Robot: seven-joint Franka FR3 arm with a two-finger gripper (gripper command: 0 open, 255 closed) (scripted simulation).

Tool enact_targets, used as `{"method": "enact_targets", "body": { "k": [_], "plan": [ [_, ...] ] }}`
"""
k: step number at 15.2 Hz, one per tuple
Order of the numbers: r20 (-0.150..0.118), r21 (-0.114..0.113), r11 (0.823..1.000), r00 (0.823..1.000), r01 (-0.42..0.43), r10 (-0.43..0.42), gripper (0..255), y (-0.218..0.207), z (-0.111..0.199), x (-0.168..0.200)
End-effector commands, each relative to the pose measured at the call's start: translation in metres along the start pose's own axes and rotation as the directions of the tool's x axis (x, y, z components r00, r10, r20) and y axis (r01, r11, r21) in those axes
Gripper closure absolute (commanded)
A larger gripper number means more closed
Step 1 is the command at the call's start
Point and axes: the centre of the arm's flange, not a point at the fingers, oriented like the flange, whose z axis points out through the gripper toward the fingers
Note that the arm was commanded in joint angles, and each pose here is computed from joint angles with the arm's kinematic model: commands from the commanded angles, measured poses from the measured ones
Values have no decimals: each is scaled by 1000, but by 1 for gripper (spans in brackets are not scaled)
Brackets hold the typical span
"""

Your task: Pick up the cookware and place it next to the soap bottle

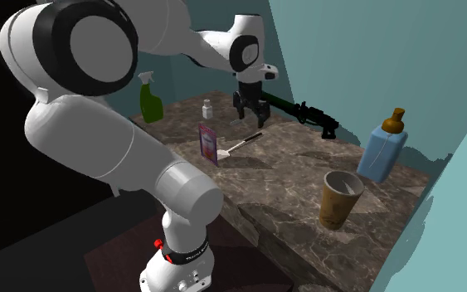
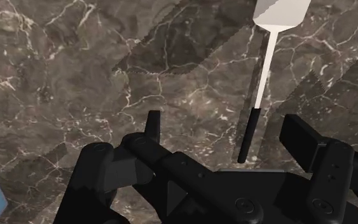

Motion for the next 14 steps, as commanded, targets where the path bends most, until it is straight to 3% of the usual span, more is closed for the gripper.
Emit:
{"method": "enact_targets", "body": {
  "k": [1, 9, 14],
  "plan": [
    [5, 0, 1000, 1000, -5, 5, 0, -19, 19, 5],
    [29, -6, 1000, 999, -20, 20, 0, -88, 99, 22],
    [30, -6, 1000, 999, -20, 20, 0, -89, 121, 22]
  ]
}}
